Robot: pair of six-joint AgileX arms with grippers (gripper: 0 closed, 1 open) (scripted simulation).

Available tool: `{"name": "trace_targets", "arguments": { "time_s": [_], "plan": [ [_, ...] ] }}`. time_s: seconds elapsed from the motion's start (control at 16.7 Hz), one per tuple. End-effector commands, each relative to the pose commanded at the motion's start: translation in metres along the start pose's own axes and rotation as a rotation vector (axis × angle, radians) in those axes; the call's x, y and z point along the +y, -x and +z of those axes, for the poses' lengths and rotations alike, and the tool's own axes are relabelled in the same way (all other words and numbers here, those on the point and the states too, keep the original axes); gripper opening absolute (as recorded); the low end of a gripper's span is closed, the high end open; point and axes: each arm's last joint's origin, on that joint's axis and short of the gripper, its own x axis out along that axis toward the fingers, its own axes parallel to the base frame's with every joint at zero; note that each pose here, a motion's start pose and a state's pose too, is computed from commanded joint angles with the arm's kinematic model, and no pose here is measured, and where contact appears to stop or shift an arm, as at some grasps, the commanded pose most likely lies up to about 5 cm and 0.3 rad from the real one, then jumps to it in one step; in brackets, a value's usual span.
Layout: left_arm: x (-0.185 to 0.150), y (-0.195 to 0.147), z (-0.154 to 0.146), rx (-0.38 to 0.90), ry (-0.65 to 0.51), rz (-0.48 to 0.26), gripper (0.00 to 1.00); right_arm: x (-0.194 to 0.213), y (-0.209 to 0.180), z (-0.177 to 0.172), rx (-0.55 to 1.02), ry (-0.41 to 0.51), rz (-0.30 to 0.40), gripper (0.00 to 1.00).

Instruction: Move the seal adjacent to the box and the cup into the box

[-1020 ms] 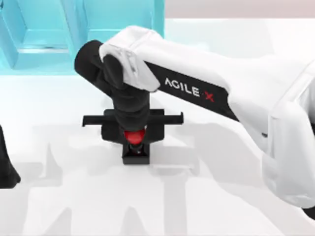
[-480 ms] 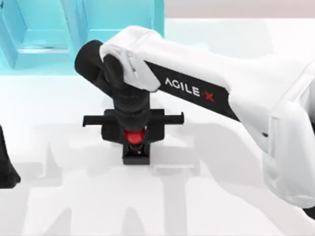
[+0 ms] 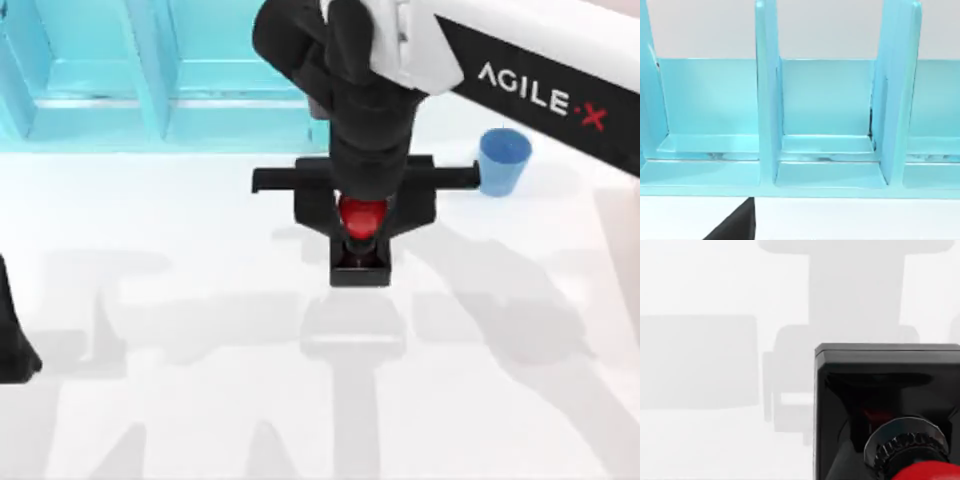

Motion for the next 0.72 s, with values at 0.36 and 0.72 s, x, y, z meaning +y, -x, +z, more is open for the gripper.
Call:
{"name": "trace_targets", "arguments": {
  "time_s": [0.36, 0.72],
  "plan": [
    [0.000, 0.000, 0.000, 0.000, 0.000, 0.000, 1.00, -0.021, 0.019, -0.001, -0.001, 0.001, 0.002, 0.00],
    [0.000, 0.000, 0.000, 0.000, 0.000, 0.000, 1.00, -0.058, 0.032, 0.001, -0.011, -0.004, 0.008, 0.00]
  ]
}}
